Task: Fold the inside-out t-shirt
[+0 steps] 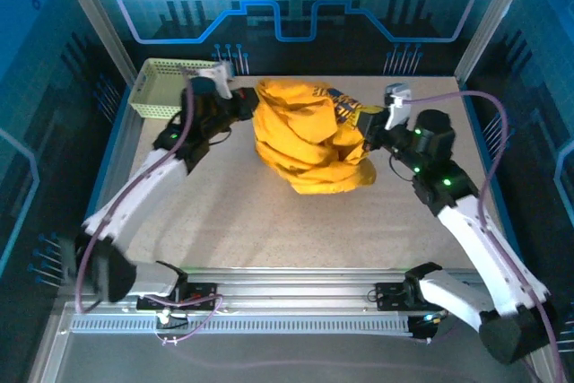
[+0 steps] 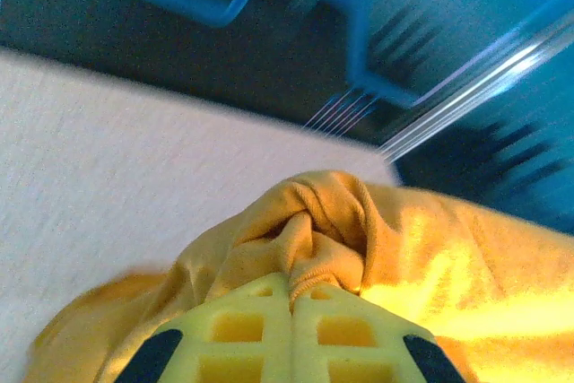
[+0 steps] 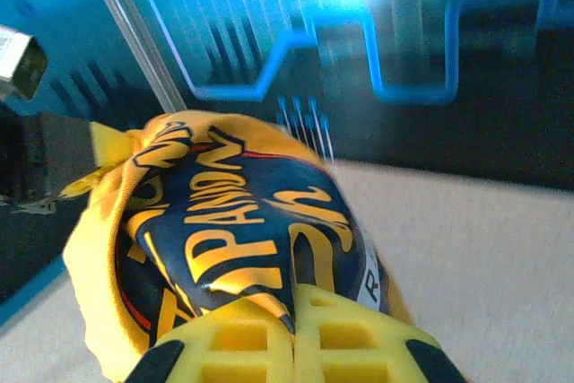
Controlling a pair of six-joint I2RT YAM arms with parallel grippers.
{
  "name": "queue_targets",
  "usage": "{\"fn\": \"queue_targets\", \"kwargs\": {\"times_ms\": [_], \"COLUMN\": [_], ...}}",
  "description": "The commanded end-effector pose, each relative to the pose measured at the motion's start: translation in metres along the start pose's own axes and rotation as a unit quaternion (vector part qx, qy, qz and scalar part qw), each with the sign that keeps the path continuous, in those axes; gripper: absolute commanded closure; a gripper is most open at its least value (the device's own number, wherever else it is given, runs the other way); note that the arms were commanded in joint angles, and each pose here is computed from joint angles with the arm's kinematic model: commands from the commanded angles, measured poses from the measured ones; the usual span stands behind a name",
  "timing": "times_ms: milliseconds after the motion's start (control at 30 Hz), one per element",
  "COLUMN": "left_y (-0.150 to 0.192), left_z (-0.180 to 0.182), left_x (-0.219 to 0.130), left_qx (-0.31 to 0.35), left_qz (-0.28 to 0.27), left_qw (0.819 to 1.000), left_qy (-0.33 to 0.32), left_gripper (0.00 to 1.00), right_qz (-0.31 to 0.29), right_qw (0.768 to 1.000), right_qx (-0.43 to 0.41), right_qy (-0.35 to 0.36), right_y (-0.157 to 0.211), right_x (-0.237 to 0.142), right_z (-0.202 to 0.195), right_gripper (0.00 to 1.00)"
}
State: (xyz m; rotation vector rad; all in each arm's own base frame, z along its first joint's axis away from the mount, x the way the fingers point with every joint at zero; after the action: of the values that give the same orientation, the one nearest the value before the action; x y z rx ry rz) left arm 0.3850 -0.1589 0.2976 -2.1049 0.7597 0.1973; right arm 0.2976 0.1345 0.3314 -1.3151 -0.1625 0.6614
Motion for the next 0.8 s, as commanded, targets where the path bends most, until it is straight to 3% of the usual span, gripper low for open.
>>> {"fn": "queue_targets", "kwargs": {"times_ms": [0,133,200,267,367,433,500,600,667,767], "left_y": [0.06,0.08,0.086,0.089,0.09,0.093,0.101,0.122,0.135,0.148], "left_z": [0.066,0.087,0.093,0.093,0.072,0.044,0.013,-0.023,-0.03,-0.021], "left_x": [0.017,0.025,0.03,0.033,0.027,0.017,0.007,-0.004,-0.001,0.017], "left_qx": [-0.026,-0.016,-0.011,0.017,0.097,0.147,0.2,0.284,0.313,0.337], "left_qz": [0.101,0.148,0.174,0.186,0.163,0.126,0.094,0.072,0.083,0.116], "left_qw": [0.986,0.975,0.967,0.962,0.961,0.968,0.971,0.956,0.946,0.933], "left_qy": [-0.13,-0.168,-0.185,-0.199,-0.202,-0.162,-0.093,-0.022,-0.008,-0.04], "left_gripper": [1.0,1.0,0.95,0.82,0.59,0.36,0.23,0.06,0.01,0.01], "right_qz": [0.118,0.147,0.151,0.151,0.162,0.179,0.189,0.191,0.187,0.186], "right_qw": [0.991,0.986,0.985,0.985,0.981,0.974,0.969,0.964,0.963,0.962], "right_qx": [0.059,0.078,0.082,0.086,0.107,0.133,0.158,0.186,0.193,0.198], "right_qy": [0.015,0.004,-0.004,-0.011,0.011,0.03,0.025,0.015,0.011,0.013], "right_y": [0.071,0.084,0.083,0.076,0.067,0.061,0.055,0.046,0.041,0.037], "right_x": [0.03,0.038,0.039,0.04,0.046,0.053,0.06,0.07,0.075,0.08], "right_z": [-0.017,-0.018,-0.016,-0.013,-0.02,-0.029,-0.033,-0.035,-0.035,-0.037], "right_gripper": [1.0,1.0,1.0,1.0,1.0,1.0,1.0,1.0,1.0,1.0]}}
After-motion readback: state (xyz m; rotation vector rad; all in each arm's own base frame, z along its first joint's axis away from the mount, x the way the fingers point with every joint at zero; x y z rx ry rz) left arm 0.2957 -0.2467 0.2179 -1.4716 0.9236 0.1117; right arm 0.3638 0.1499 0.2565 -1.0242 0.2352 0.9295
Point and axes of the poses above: each hand's point on the last joint's axis, 136 mm out from that joint toward the fingers, its own x axis out along the fingers, its own z axis along the line the jaws close on, y = z × x, the point moved 5 cm from there along -x, back along the fingers, and after that the axes turned 1 degree about -x, right-handed, at the moved point
